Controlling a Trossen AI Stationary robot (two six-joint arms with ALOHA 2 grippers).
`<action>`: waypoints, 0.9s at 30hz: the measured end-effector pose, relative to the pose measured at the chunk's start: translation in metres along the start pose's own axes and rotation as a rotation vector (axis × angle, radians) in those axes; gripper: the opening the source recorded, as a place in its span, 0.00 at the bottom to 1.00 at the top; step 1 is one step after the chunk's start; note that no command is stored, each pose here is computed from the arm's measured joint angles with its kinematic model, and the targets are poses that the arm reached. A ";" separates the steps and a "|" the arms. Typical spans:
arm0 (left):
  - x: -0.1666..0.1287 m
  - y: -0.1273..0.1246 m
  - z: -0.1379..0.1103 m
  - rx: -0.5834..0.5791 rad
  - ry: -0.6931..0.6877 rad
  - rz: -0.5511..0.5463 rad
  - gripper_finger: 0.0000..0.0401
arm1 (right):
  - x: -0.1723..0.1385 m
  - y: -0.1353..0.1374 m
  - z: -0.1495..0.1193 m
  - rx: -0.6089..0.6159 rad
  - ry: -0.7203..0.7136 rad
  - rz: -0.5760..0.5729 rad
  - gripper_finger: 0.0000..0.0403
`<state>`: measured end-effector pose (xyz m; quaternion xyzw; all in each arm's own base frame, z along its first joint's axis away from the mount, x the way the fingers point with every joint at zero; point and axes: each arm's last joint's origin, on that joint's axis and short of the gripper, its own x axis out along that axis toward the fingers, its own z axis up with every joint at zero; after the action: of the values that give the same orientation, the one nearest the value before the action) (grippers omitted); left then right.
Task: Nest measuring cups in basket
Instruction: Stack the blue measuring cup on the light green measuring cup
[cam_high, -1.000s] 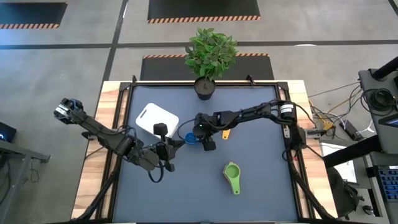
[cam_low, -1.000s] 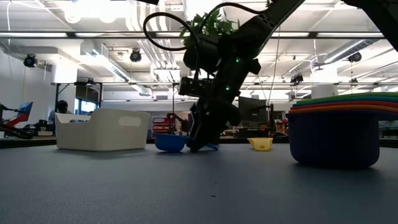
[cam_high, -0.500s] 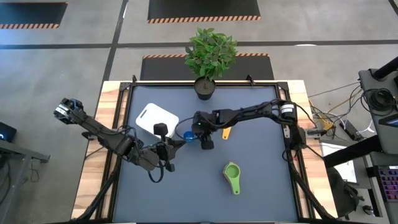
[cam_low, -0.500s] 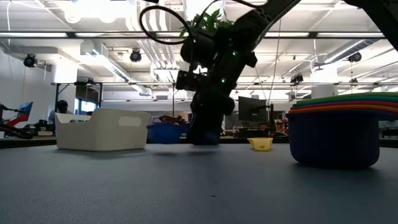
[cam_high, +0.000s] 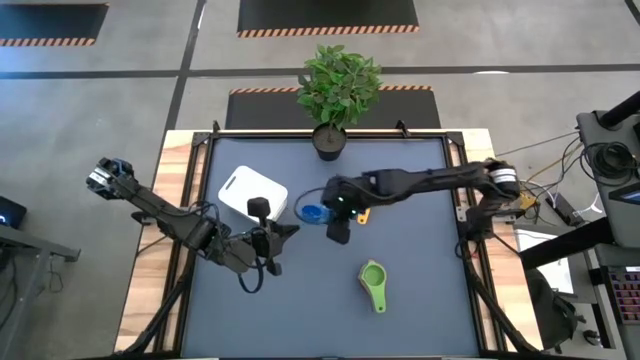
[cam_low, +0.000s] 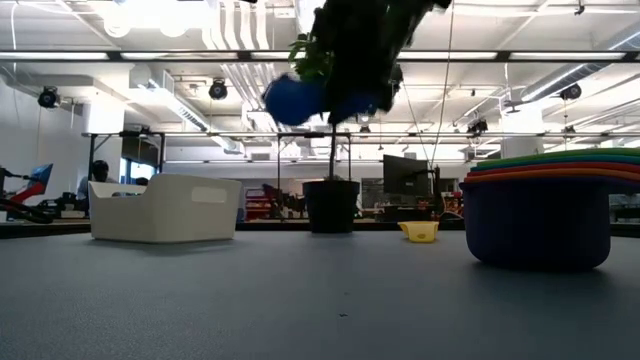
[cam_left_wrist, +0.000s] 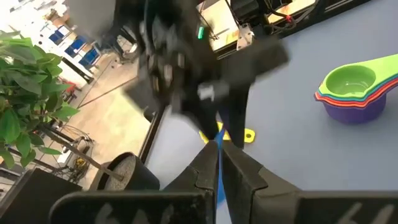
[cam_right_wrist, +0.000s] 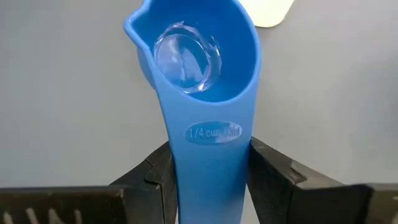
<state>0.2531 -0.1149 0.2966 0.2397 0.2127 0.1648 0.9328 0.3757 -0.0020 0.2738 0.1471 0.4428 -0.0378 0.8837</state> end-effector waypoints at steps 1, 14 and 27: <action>0.000 0.000 0.000 0.001 -0.001 0.000 0.00 | -0.007 0.007 -0.003 0.030 -0.005 -0.014 0.35; 0.000 0.000 0.001 -0.006 -0.007 0.001 0.00 | -0.063 0.091 -0.058 0.327 0.068 -0.066 0.30; 0.000 0.000 0.002 -0.015 -0.012 0.002 0.00 | -0.066 0.105 -0.081 0.311 0.092 -0.205 0.21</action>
<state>0.2538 -0.1153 0.2980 0.2337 0.2057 0.1658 0.9357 0.2938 0.1175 0.3040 0.2377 0.4844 -0.1886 0.8205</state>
